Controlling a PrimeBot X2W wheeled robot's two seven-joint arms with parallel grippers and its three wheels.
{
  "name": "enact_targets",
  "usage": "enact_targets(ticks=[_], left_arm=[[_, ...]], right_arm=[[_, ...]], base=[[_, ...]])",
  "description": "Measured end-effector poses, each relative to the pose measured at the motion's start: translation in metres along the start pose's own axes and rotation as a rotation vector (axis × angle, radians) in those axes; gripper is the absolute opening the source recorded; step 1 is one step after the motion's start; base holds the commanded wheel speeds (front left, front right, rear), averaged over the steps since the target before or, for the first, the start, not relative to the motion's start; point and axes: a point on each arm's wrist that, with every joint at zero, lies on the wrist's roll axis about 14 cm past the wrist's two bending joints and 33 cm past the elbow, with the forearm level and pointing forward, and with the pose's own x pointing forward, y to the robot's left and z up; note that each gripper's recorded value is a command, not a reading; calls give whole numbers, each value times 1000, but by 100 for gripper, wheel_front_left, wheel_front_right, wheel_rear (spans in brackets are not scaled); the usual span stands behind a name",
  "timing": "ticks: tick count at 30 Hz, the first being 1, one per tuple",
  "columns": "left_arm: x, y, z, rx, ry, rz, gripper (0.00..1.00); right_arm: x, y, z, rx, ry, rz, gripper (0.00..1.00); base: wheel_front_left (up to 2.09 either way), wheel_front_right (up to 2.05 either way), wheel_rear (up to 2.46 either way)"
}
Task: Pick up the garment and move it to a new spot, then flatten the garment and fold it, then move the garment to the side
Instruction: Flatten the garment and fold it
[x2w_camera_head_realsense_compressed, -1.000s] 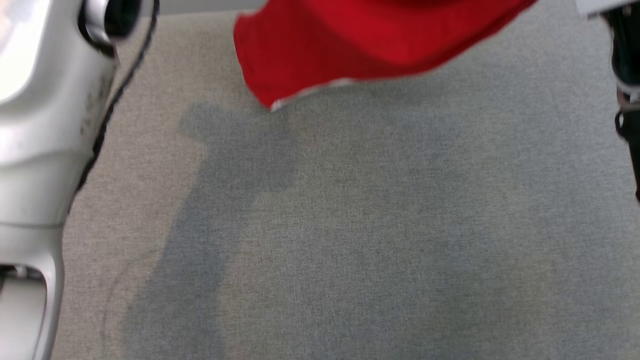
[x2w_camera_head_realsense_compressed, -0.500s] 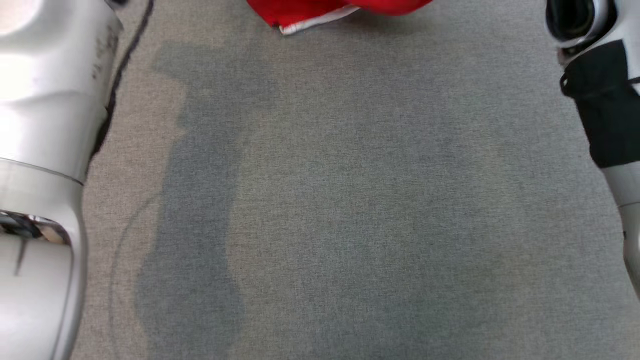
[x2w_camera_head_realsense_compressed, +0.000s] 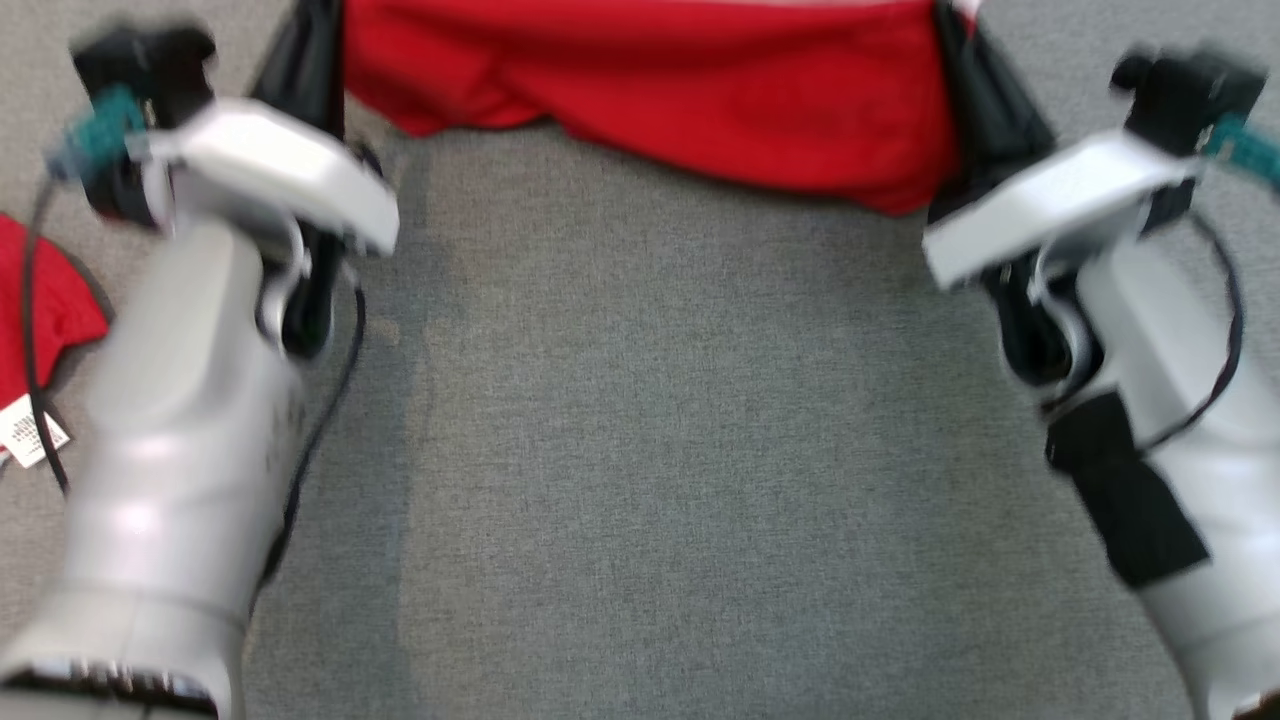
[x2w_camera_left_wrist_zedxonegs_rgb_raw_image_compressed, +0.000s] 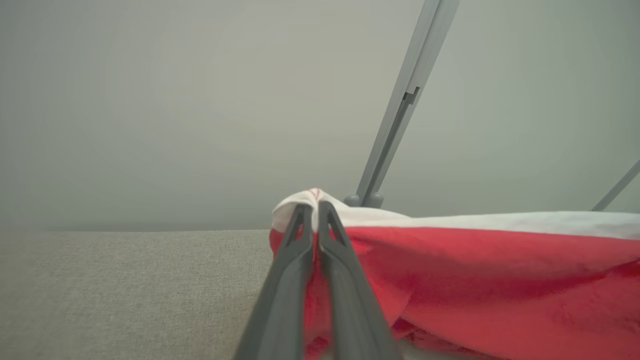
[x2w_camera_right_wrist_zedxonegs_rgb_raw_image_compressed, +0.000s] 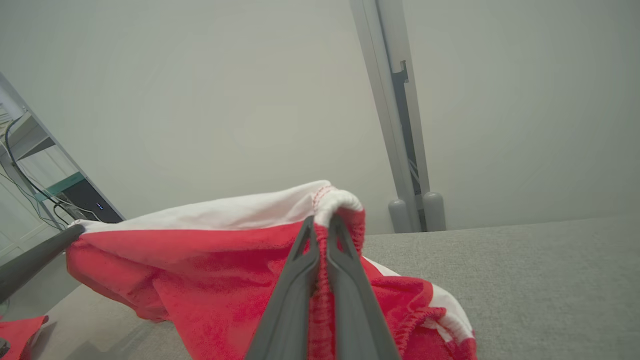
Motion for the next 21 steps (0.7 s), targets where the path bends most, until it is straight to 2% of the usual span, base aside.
enact_targets(ticks=[3, 10, 21], left_arm=[[-39, 4, -19, -26, 4, 28, 0], [-113, -14, -32, 45, 3, -7, 0], [-213, -18, -15, -4, -87, 102, 0]], right_arm=[[-38, 6, -21, 41, 31, -14, 0], [-111, 15, -41, 87, 65, -56, 0], [-204, 26, -34, 80, 29, -116, 0]], base=[[0, 0, 0], [0, 0, 0], [0, 0, 0]])
